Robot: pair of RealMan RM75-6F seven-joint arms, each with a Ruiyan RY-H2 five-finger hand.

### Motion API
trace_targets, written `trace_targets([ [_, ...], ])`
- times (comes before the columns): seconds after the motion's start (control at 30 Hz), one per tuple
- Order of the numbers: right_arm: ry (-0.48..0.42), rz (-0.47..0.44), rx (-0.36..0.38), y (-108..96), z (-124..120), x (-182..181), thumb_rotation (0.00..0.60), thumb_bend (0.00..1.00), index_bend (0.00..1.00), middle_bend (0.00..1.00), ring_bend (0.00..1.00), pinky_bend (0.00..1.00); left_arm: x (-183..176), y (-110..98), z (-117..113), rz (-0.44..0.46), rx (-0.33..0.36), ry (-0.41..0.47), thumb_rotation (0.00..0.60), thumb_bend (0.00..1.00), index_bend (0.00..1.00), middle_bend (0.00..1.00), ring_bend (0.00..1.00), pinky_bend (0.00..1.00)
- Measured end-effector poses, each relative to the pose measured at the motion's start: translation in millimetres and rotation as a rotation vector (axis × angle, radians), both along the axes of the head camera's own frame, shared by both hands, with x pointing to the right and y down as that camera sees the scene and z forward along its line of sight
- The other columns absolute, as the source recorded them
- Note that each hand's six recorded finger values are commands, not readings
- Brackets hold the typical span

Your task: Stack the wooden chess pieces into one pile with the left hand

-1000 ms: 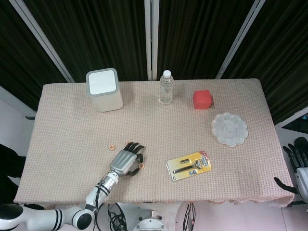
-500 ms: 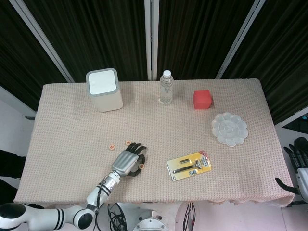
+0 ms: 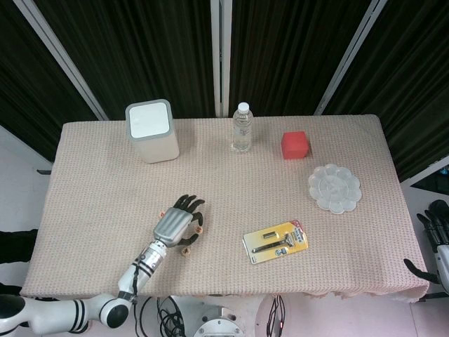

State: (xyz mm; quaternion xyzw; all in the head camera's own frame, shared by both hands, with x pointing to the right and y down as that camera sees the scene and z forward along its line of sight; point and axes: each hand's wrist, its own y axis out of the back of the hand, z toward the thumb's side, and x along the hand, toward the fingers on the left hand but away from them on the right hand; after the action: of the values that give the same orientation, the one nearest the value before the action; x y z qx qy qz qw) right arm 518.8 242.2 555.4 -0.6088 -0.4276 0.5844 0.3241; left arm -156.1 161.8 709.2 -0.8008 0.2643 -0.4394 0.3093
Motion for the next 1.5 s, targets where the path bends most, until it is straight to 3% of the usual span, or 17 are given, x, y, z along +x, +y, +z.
trace_targets([
  [0.27, -0.036, -0.022, 0.009, -0.9, -4.8, -10.0, 0.6, 0.14, 0.0, 0.0, 0.0, 0.0, -52.8, -28.1, -2.8, -0.093, 0.007, -0.103, 0.6, 0.33, 0.51, 0.11, 0.0, 0.0],
  [0.87, -0.014, -0.033, 0.002, -1.9, -7.4, -14.6, 0.6, 0.14, 0.0, 0.0, 0.0, 0.0, -87.8, -30.2, 28.7, -0.154, -0.055, -0.135, 0.6, 0.33, 0.51, 0.13, 0.0, 0.0],
  [1.5, -0.001, -0.027, -0.012, -2.2, -3.3, -14.6, 0.6, 0.14, 0.0, 0.0, 0.0, 0.0, -94.9, -28.3, 34.0, -0.164, -0.07, -0.128, 0.6, 0.31, 0.45, 0.13, 0.0, 0.0],
])
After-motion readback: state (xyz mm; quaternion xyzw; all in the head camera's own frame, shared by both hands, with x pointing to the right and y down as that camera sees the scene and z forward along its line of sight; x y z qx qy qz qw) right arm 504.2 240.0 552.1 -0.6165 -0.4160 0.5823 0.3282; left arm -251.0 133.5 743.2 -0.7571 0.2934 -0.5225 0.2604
